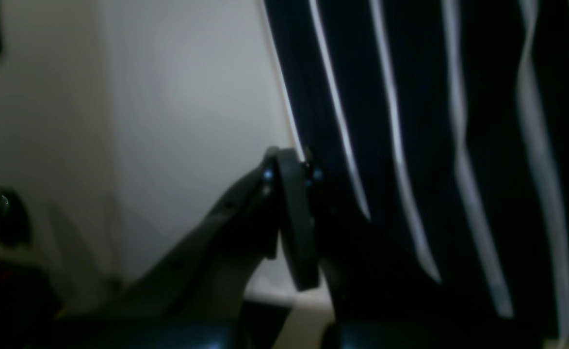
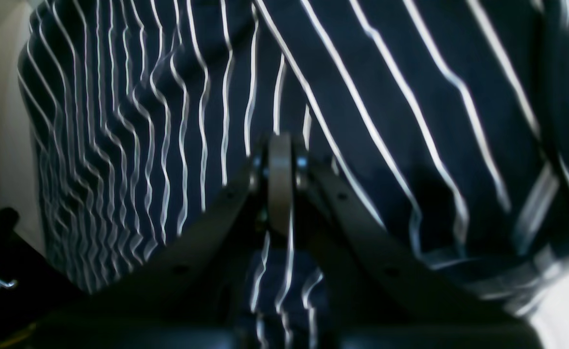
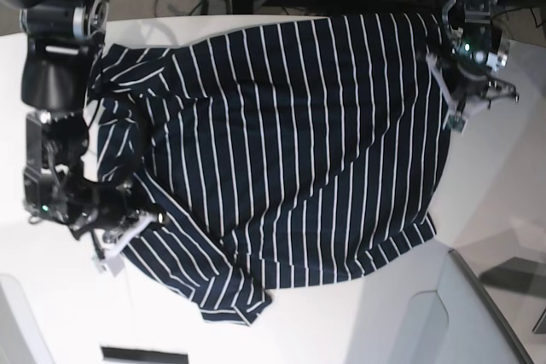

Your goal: Layout the t-shirt on the table in an organized manner, then fold the t-shirt properly

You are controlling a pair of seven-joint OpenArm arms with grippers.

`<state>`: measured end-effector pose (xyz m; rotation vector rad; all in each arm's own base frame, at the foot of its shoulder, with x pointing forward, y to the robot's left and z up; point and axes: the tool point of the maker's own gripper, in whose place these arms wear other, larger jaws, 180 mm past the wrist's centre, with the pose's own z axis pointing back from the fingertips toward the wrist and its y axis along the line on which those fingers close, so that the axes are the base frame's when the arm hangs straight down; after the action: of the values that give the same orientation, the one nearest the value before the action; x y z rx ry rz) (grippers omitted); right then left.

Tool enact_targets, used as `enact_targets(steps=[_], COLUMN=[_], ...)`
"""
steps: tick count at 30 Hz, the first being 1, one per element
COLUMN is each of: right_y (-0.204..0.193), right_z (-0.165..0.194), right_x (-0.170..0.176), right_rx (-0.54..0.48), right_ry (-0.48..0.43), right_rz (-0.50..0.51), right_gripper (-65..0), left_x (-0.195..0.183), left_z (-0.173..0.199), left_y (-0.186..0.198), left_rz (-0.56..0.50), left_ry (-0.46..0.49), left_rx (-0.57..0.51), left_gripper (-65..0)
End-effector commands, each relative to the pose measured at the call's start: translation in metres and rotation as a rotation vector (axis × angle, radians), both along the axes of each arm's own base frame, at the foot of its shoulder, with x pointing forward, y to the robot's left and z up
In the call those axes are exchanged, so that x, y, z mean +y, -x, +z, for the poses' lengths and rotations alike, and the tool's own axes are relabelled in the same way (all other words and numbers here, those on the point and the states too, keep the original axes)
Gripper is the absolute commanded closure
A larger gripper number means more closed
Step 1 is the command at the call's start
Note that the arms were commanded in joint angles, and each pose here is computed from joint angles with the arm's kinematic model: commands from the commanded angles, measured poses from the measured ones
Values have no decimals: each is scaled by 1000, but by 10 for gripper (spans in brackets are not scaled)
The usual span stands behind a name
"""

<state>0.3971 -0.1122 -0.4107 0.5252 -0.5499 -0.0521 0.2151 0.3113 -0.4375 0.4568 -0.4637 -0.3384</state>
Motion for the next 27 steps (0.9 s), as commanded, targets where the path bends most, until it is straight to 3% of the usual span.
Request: enact_targets(steps=[1,5,11,16,22,27], right_y=[-14,-10,15,39,60,62], right_z=[5,-16,-39,-51,-65,-56], right_x=[-8,-34,-89,-130,-142,-180], right_rx=[-9,75,203,278,319,280], right_ry=[2,21,97,157,197,276], right_rz=[-46,-196,-394,-519,-538,-569], right_gripper=[-5,-5,-5,-5,-5,-2], left_x=[1,-8,-8,6,19,32], left_z=[10,-9,-46,-52,-47,-38], left_y=[-12,-24,-9,0,-4,-17], left_rz=[1,28,34,40,38,34], left_ry=[-10,38,89,73,47,23], left_rx=[-43,-21,31,58,55,35], left_gripper=[0,0,0,0,0,0])
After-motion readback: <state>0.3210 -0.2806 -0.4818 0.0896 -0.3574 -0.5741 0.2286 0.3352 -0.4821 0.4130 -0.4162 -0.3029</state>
